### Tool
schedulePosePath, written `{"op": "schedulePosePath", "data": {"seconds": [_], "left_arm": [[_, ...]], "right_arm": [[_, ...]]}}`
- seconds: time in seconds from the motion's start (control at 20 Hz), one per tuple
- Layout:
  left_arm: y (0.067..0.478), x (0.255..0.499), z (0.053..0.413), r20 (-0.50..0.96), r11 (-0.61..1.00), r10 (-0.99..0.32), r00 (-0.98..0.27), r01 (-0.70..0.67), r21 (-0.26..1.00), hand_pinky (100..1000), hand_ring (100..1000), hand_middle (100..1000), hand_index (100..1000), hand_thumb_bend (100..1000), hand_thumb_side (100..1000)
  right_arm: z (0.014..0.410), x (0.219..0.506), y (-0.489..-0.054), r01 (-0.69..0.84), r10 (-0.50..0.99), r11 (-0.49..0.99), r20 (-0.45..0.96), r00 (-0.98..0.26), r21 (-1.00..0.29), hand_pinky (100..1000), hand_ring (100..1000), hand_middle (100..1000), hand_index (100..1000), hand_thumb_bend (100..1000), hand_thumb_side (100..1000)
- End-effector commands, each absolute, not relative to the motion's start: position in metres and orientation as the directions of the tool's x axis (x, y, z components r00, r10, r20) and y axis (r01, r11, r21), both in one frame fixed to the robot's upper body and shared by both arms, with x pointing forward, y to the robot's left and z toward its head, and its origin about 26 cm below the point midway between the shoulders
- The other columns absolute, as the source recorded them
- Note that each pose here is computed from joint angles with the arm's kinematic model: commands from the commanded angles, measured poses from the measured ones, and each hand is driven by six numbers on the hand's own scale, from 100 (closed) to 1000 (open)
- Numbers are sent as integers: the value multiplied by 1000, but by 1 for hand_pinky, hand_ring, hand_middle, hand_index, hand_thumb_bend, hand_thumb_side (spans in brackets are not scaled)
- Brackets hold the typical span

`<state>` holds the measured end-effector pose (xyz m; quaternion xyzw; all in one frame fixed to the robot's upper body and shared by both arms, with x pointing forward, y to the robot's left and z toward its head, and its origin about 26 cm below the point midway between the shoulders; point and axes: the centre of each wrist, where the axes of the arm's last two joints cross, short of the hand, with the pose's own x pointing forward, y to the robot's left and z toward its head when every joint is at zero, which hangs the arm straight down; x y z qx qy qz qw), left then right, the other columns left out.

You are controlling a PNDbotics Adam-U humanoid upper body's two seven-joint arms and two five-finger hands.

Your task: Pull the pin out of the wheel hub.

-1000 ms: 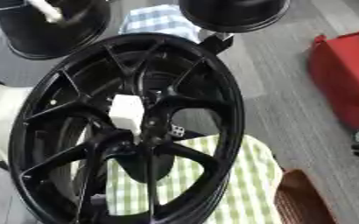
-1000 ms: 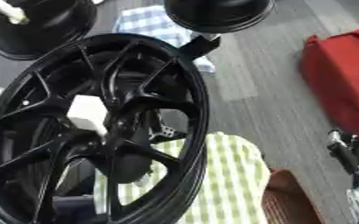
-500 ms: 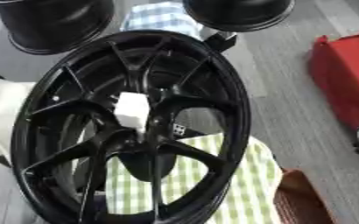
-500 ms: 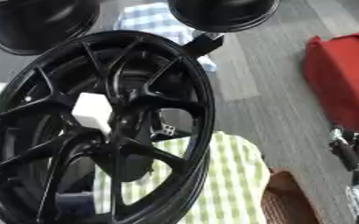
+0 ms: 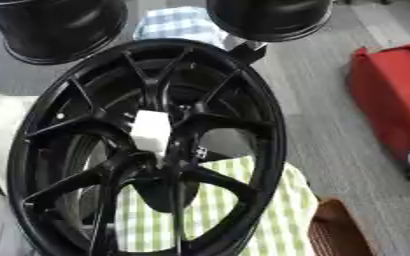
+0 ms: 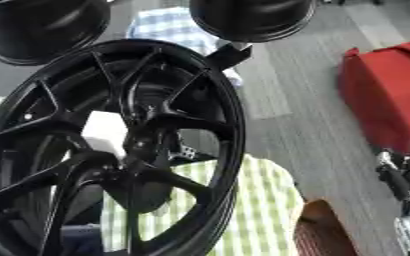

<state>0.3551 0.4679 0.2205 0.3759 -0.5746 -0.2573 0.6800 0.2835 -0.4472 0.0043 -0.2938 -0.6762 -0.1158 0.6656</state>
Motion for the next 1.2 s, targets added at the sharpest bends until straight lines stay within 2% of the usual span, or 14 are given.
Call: {"op": "schedulePosePath", "data": {"seconds": [0.05, 0.1, 0.3, 0.55, 0.7, 0.85, 1.0, 1.2], "left_arm": [[475, 343, 222, 601, 585, -780, 172, -140, 799, 827, 797, 763, 888, 703, 747], [477, 338, 219, 616, 595, -769, 173, -159, 788, 814, 782, 743, 867, 627, 722], [477, 319, 217, 704, 658, -699, 126, -273, 702, 741, 689, 619, 781, 510, 642], [458, 329, 209, 848, 786, -530, -11, -381, 486, 706, 637, 571, 757, 488, 621], [393, 353, 140, 965, 906, -168, -200, -417, 71, 708, 638, 572, 761, 498, 620], [357, 367, 94, 967, 882, 15, -254, -452, -132, 713, 641, 575, 766, 511, 613], [339, 372, 64, 963, 864, 76, -260, -464, -194, 716, 642, 574, 767, 524, 598], [336, 374, 50, 966, 862, 44, -254, -479, -165, 714, 637, 567, 765, 518, 589]], "right_arm": [[13, 286, -452, 548, 262, 801, 964, 43, -242, 634, 611, 599, 708, 100, 554], [13, 286, -451, 544, 263, 803, 964, 44, -243, 634, 611, 599, 708, 100, 554], [12, 287, -449, 529, 265, 811, 963, 48, -250, 634, 610, 599, 708, 100, 554], [10, 290, -443, 511, 254, 825, 966, 45, -241, 633, 610, 599, 708, 100, 553], [11, 289, -444, 512, 259, 823, 965, 46, -246, 633, 610, 598, 708, 100, 553], [11, 289, -445, 510, 261, 824, 964, 45, -247, 633, 610, 598, 708, 100, 553], [11, 289, -445, 509, 262, 824, 964, 44, -248, 634, 610, 598, 708, 100, 553], [11, 289, -445, 507, 265, 824, 963, 45, -251, 634, 610, 598, 708, 100, 552]]}}
